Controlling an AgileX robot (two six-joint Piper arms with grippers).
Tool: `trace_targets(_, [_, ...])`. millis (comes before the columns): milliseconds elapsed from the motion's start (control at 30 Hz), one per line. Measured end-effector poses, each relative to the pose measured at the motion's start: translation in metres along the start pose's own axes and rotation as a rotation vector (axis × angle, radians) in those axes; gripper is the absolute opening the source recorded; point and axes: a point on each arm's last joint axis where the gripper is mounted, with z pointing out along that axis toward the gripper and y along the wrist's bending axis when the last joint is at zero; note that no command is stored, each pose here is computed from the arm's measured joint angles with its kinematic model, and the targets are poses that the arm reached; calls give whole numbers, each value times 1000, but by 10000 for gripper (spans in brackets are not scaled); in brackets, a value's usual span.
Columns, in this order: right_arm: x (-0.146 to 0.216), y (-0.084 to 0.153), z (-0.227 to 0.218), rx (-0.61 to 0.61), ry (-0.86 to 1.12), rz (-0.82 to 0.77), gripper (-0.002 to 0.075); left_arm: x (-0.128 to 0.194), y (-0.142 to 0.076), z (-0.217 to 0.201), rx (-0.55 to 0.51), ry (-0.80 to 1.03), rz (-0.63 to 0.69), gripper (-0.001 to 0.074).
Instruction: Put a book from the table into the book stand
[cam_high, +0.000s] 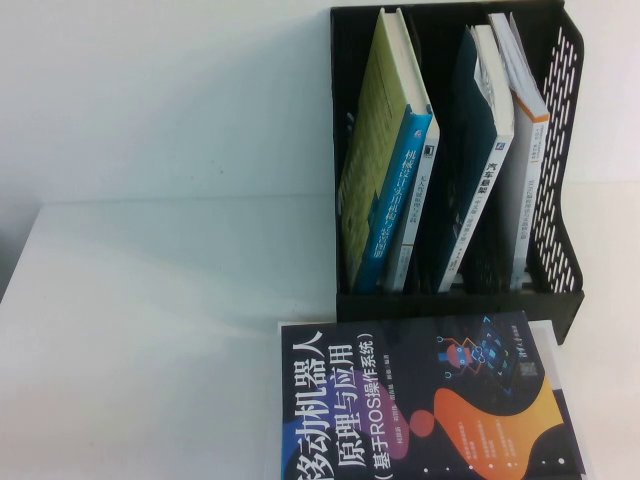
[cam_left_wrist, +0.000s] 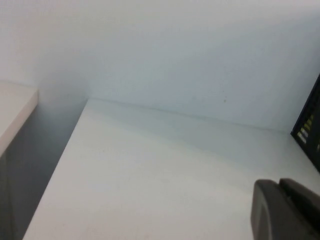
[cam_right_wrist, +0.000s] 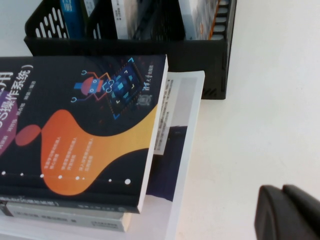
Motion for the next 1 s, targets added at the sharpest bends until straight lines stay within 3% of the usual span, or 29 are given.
trace_targets(200, [0,0,0,0,0,0,0,18,7,1,-31,69,34,-2])
trace_targets(400, [0,0,0,-1,0,1,0,30,12,-6,-91,175,-41,-2])
trace_targets(733, [0,0,0,-4,-1,5,0,31,9,-10,-48,170,114,-2])
trace_targets(1000, [0,0,0,-5,-1,7,0,32,7,-10,-2,183,166,-2])
